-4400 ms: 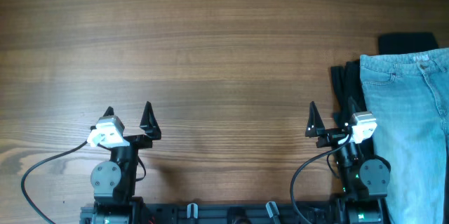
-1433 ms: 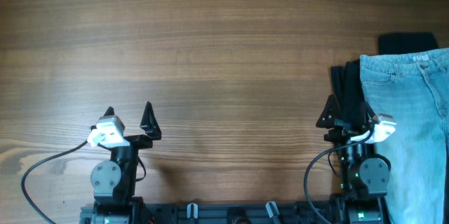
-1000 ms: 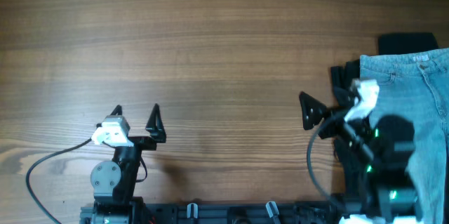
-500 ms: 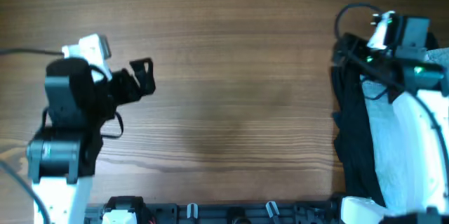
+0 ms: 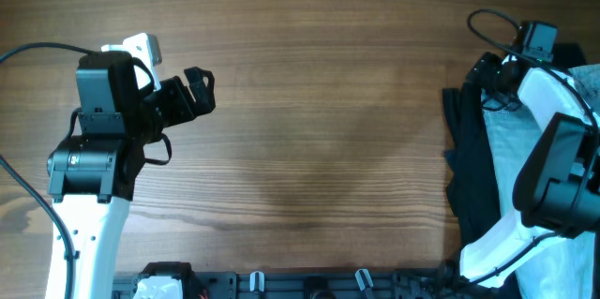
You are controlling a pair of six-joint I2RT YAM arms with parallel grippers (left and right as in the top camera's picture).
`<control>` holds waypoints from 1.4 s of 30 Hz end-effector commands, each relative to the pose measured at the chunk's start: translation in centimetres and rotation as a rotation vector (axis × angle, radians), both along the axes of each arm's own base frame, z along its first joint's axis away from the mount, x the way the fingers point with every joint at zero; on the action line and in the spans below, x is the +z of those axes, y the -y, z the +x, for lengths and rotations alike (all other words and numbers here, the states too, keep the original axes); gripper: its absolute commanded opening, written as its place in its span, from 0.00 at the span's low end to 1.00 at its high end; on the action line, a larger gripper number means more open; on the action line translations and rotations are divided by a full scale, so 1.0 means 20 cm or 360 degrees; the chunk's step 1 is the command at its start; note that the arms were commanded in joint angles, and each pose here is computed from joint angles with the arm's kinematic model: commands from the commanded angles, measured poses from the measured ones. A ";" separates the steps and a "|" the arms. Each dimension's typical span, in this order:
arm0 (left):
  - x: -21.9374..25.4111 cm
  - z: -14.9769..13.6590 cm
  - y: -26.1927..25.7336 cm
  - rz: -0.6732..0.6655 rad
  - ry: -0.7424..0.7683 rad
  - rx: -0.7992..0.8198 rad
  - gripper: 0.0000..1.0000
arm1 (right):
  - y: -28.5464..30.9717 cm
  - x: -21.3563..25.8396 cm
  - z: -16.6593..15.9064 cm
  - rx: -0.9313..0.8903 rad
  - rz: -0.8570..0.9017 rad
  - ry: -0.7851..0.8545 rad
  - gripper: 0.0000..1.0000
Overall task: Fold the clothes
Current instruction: 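Grasp the shorts with the right gripper and drag them onto the table center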
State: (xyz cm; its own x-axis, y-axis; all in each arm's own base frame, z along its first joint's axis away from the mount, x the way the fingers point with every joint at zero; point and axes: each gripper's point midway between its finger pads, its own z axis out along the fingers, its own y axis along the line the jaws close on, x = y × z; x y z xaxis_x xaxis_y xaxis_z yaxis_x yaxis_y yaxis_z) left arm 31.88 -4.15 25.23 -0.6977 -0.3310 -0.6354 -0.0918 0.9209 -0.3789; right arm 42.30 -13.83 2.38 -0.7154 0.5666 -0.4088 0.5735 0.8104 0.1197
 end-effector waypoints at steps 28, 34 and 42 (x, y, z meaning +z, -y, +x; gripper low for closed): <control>0.79 -0.36 -0.21 0.0208 0.0784 0.0225 1.00 | -2.44 1.19 -0.85 0.2091 0.0376 0.0867 0.80; 0.60 -0.25 -0.13 0.0116 0.0530 0.0067 0.98 | -2.00 1.61 -0.64 0.1622 0.0117 0.1210 0.90; -0.39 0.35 0.35 0.0130 -0.0271 -0.0639 0.91 | -1.52 1.78 -0.69 0.1226 0.0092 0.1263 0.90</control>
